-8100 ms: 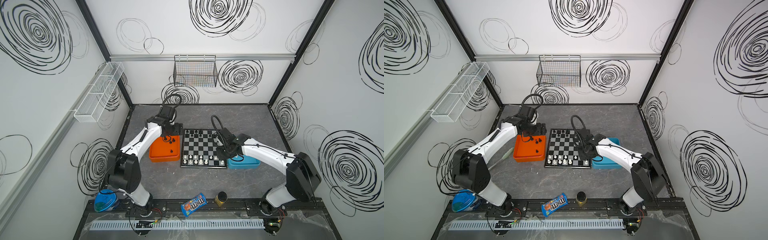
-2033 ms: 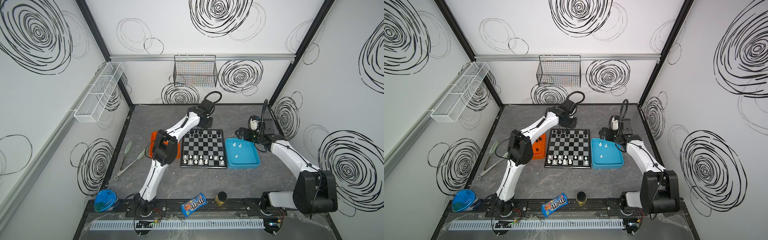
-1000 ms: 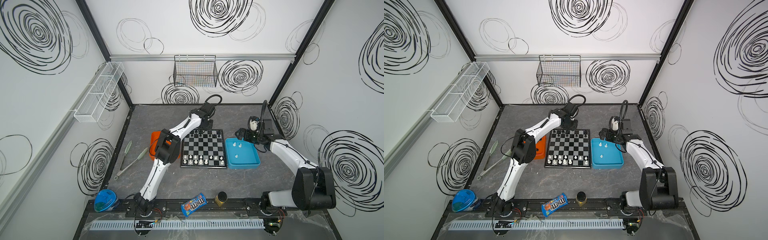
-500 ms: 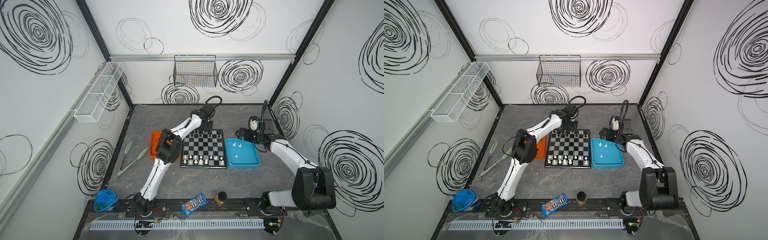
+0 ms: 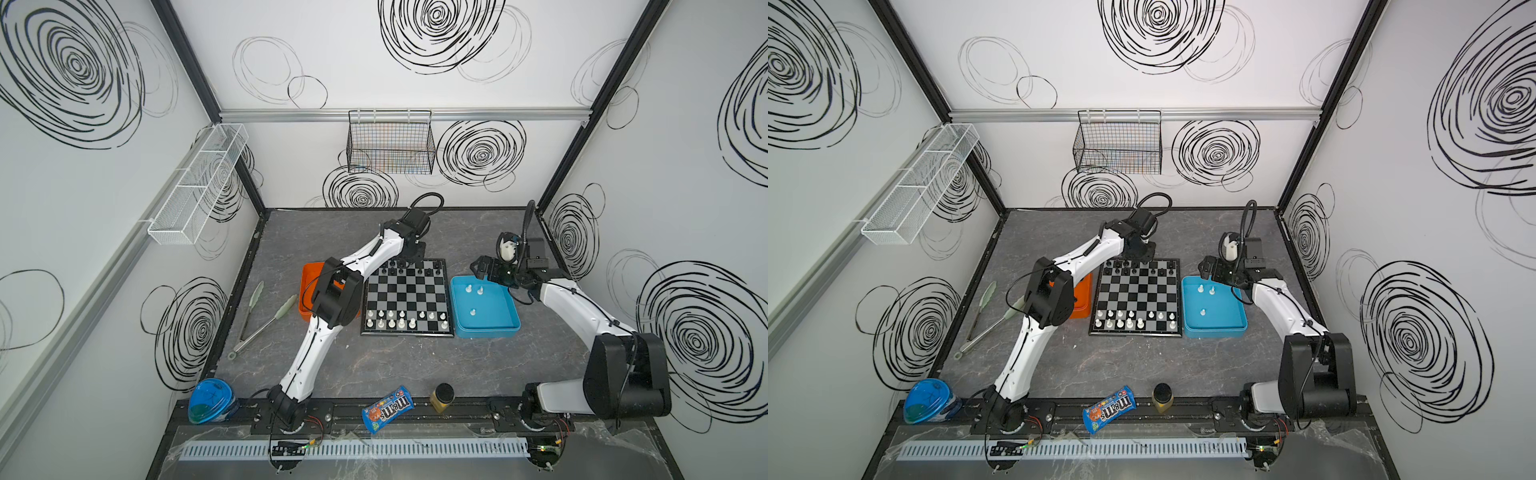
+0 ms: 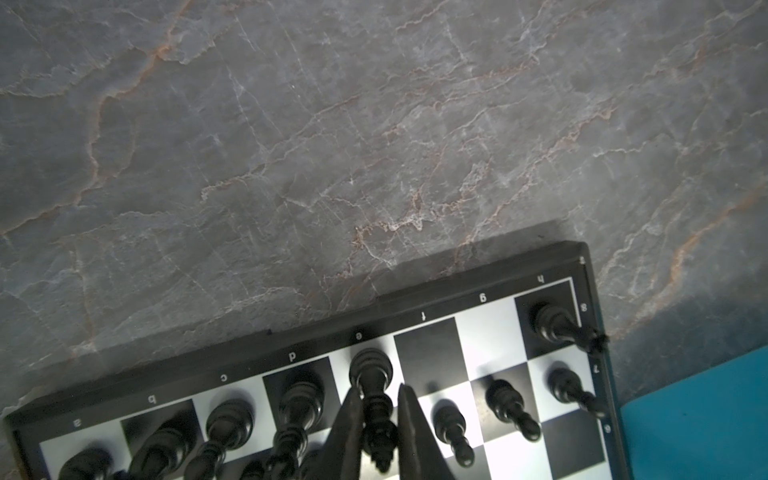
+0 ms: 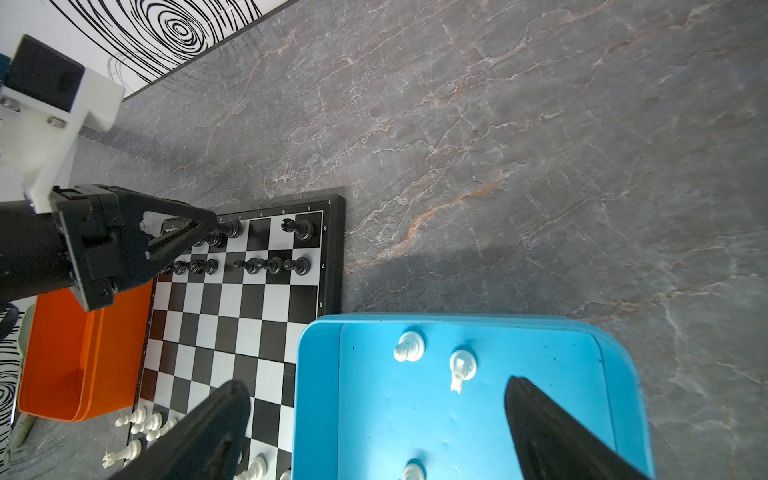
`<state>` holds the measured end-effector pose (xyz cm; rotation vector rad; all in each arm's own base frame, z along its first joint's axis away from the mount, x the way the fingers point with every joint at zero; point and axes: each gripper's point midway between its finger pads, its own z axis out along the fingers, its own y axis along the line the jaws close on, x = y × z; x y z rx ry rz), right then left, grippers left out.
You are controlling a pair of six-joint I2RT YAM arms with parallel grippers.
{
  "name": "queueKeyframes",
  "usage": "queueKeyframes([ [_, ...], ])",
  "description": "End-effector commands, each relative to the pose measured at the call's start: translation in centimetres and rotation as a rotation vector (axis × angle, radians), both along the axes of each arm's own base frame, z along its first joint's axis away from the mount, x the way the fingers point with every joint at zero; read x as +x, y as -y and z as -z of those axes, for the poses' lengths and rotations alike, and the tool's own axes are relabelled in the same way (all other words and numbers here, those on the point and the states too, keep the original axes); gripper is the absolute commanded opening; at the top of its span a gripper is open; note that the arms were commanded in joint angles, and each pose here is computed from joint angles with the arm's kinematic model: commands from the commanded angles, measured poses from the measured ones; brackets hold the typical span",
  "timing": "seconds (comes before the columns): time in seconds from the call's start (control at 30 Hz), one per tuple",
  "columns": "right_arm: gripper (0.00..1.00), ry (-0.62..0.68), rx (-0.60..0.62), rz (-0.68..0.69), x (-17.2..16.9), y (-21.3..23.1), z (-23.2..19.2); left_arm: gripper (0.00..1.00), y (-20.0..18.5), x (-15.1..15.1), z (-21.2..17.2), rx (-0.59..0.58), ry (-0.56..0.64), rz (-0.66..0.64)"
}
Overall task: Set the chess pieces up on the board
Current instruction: 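Set the black piece on the farthest row and open the left gripper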
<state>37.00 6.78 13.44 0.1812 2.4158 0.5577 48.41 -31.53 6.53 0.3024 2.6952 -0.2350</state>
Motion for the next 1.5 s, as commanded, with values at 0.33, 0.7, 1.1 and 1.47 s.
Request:
queueKeyframes([
  [0.33, 1.00, 0.001, -0.001, -0.007, 0.1, 0.1, 0.5, 0.21, -0.4, -0.2, 2.0, 0.038, -0.020, -0.010],
  [0.7, 1.00, 0.004, 0.001, -0.008, 0.0, 0.0, 0.5, 0.19, -0.6, -0.6, 1.5, 0.041, -0.028, -0.012],
  [1.1, 1.00, 0.009, 0.002, -0.010, -0.1, 0.0, 0.4, 0.18, -0.7, -0.9, 0.8, 0.038, -0.029, -0.016],
  [1.47, 1.00, 0.009, 0.009, -0.013, -0.3, -0.1, 0.4, 0.18, -0.9, -1.3, 0.3, 0.044, -0.032, -0.025],
])
